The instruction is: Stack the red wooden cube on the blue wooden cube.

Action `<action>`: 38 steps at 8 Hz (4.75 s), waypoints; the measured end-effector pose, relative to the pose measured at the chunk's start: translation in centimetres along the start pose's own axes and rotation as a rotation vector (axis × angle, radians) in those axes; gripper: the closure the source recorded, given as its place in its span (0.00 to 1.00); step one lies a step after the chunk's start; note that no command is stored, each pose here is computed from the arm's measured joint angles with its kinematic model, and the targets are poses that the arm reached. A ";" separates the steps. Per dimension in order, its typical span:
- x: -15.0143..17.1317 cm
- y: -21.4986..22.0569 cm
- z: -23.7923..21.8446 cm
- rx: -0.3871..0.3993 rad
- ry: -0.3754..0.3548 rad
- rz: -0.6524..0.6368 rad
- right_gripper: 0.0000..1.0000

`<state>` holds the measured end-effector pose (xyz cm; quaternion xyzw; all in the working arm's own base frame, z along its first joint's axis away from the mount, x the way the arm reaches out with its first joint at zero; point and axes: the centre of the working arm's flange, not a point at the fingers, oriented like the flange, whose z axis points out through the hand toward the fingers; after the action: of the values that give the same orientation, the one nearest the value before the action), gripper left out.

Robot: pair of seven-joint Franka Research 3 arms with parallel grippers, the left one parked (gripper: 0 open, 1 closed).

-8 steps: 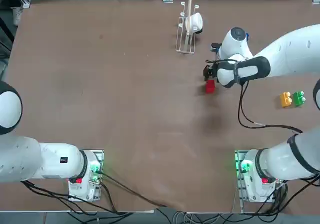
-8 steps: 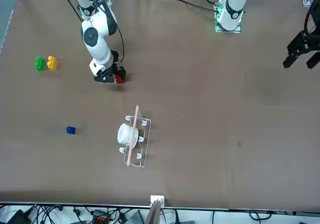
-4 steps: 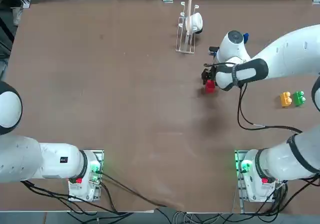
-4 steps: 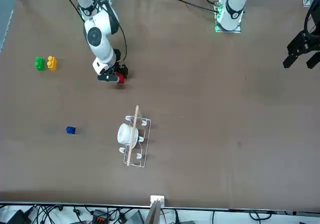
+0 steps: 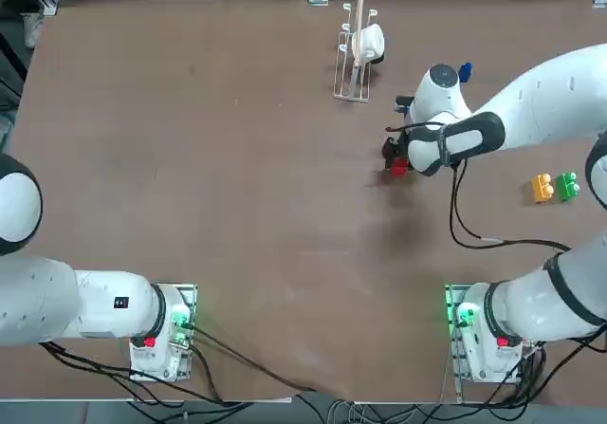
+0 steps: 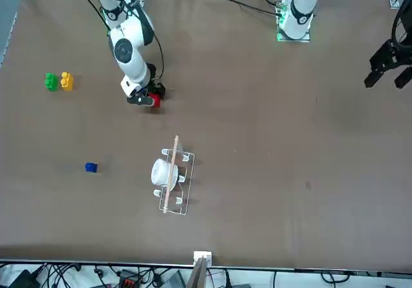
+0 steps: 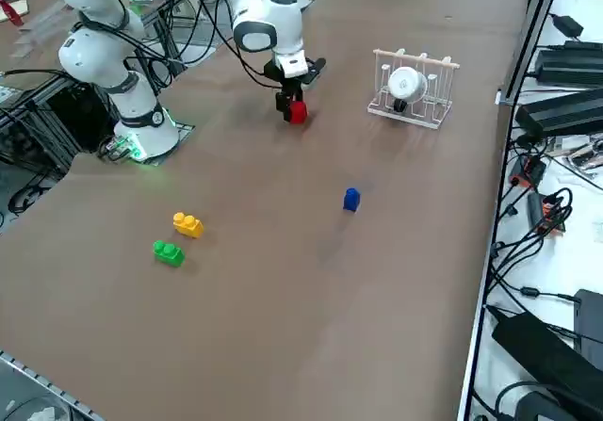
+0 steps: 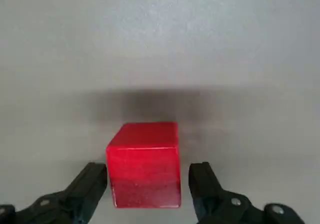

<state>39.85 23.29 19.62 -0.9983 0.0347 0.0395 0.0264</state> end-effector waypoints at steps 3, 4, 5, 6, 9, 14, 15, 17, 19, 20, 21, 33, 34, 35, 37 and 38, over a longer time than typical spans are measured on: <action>-0.1 0.1 0.6 -0.002 -0.012 0.001 0.03; -0.2 0.1 0.7 -0.003 -0.016 0.001 0.04; -0.2 0.1 0.9 -0.004 -0.021 0.001 0.08; -0.3 0.1 1.1 -0.005 -0.024 0.002 0.14; -0.1 0.0 0.9 0.000 -0.014 -0.001 0.30; 3.7 -0.4 -6.6 0.031 0.129 -0.050 0.30; 5.9 0.9 -8.8 0.017 0.133 -0.075 0.30; 11.3 5.7 -13.5 -0.009 0.141 -0.130 0.30; 15.6 10.7 -16.5 -0.024 0.143 -0.173 0.30; 17.5 12.9 -17.2 -0.031 0.135 -0.201 0.30; 19.4 14.9 -17.5 -0.037 0.119 -0.229 0.30; 27.8 26.2 -13.0 -0.021 0.051 -0.207 0.30; 27.9 26.2 -12.7 -0.016 0.048 -0.170 0.30; 28.0 26.2 -12.3 -0.015 0.042 -0.141 0.30; 28.0 26.2 -11.6 -0.014 0.033 -0.121 0.30; 28.0 26.3 -11.4 -0.015 0.030 -0.118 0.30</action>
<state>66.66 -5.46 27.38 -0.9992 -0.0240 0.0232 0.0208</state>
